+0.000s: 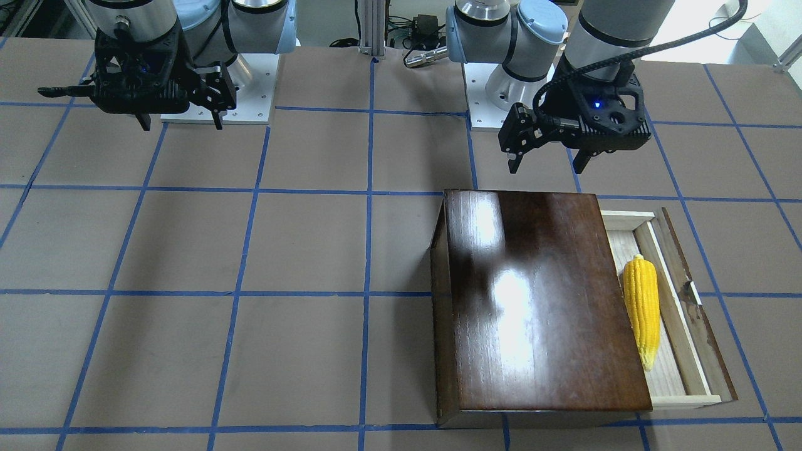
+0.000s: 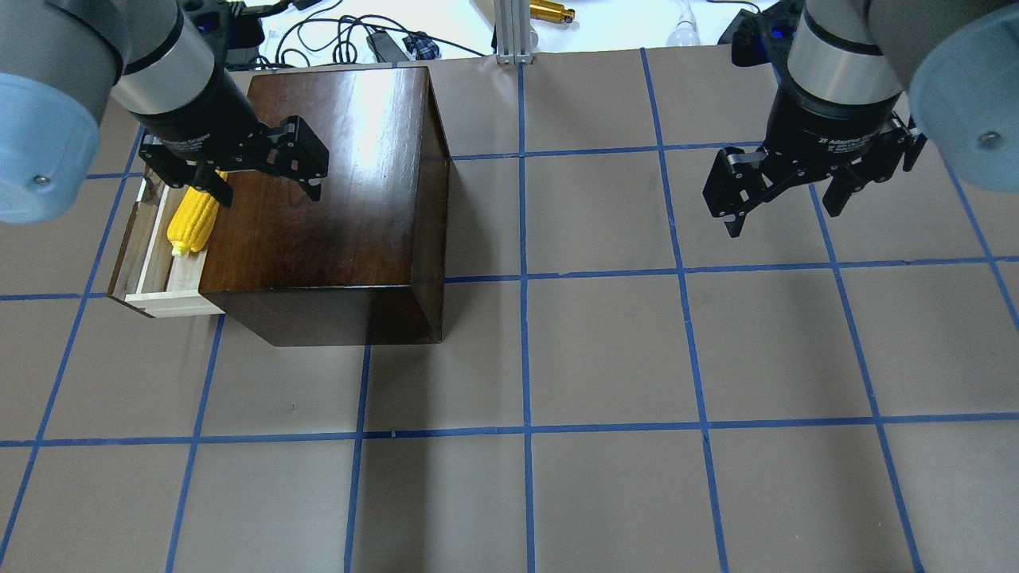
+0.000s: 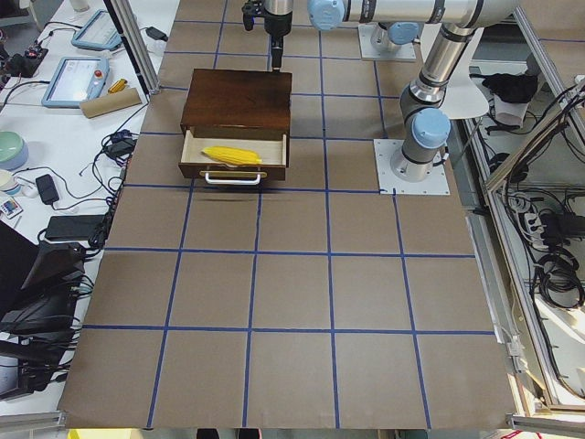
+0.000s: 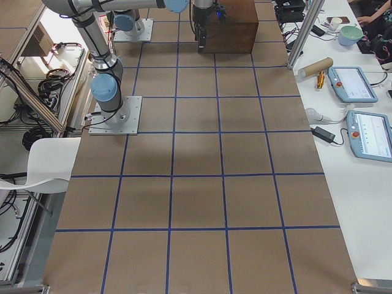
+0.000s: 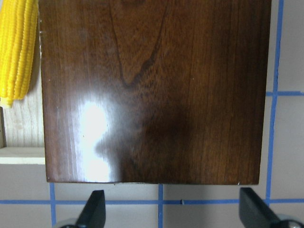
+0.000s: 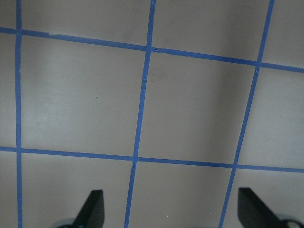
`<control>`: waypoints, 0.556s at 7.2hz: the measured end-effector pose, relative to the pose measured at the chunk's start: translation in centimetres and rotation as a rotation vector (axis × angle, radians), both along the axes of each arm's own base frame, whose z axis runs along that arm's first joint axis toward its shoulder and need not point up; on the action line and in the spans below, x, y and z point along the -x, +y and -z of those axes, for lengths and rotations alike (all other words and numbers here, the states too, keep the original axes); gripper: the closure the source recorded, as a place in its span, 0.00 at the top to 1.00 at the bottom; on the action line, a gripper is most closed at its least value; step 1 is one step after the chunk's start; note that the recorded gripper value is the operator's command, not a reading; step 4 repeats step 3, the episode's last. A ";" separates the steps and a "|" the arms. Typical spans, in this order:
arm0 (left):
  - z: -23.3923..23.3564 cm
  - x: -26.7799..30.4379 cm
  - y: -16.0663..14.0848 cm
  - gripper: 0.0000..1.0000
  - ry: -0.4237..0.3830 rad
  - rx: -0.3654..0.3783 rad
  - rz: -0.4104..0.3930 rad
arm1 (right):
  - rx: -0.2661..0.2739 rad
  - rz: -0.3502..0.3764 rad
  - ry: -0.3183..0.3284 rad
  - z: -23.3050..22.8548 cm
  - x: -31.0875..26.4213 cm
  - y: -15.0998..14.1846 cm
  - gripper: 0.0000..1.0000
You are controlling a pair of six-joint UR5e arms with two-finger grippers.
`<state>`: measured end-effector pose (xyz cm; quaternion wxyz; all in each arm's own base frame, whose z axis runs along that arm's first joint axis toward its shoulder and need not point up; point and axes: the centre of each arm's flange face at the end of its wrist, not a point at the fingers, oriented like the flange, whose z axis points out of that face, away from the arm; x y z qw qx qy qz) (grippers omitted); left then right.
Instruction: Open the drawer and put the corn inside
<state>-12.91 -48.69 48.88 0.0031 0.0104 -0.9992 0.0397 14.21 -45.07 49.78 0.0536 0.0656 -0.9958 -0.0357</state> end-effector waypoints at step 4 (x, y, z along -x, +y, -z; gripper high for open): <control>-0.1 -0.1 0.0 1.00 -0.002 0.016 -0.001 | -0.001 0.000 0.001 0.0 0.0 0.0 1.00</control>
